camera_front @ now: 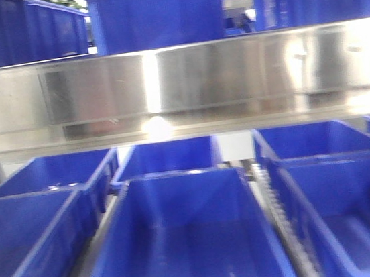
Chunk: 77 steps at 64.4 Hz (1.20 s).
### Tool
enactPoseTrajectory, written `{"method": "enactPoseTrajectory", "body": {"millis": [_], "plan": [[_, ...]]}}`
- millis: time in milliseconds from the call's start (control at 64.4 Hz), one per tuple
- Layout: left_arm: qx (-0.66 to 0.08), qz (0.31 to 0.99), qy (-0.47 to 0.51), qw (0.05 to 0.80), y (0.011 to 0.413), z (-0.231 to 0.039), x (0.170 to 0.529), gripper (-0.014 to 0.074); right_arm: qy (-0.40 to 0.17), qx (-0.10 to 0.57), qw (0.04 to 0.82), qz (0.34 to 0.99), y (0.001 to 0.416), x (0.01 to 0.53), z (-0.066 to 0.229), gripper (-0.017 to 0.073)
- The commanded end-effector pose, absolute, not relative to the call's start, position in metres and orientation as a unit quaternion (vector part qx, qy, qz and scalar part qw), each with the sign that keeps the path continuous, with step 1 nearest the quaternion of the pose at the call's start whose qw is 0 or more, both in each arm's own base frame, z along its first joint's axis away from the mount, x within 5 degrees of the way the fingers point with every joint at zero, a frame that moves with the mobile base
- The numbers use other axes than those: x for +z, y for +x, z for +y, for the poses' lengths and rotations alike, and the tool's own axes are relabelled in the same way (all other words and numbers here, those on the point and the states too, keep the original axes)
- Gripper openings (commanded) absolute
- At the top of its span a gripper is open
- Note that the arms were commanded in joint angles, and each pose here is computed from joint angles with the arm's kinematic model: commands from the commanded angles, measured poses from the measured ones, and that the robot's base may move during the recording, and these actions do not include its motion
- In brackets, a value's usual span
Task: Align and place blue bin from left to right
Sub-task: 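Back the base away from the rack while holding the bin with both grippers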
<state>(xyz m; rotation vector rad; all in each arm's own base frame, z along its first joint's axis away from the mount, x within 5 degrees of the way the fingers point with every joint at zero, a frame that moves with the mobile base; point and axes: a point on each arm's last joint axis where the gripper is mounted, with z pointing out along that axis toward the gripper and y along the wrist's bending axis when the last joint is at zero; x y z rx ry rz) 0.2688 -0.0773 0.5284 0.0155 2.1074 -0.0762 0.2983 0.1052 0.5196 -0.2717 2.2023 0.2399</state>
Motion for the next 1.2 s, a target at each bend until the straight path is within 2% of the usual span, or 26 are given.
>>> {"method": "enactPoseTrajectory", "body": {"millis": [0, 1180], "plan": [[-0.056, 0.834, 0.019, 0.549, 0.2598, -0.0794, 0.5472, -0.0008, -0.106, 0.097, 0.486, 0.862, 0.2974, 0.5319, 0.1021, -0.0079], [-0.056, 0.834, 0.019, 0.549, 0.2598, -0.0794, 0.5472, -0.0008, -0.106, 0.097, 0.486, 0.862, 0.2974, 0.5319, 0.1021, -0.0079]]}}
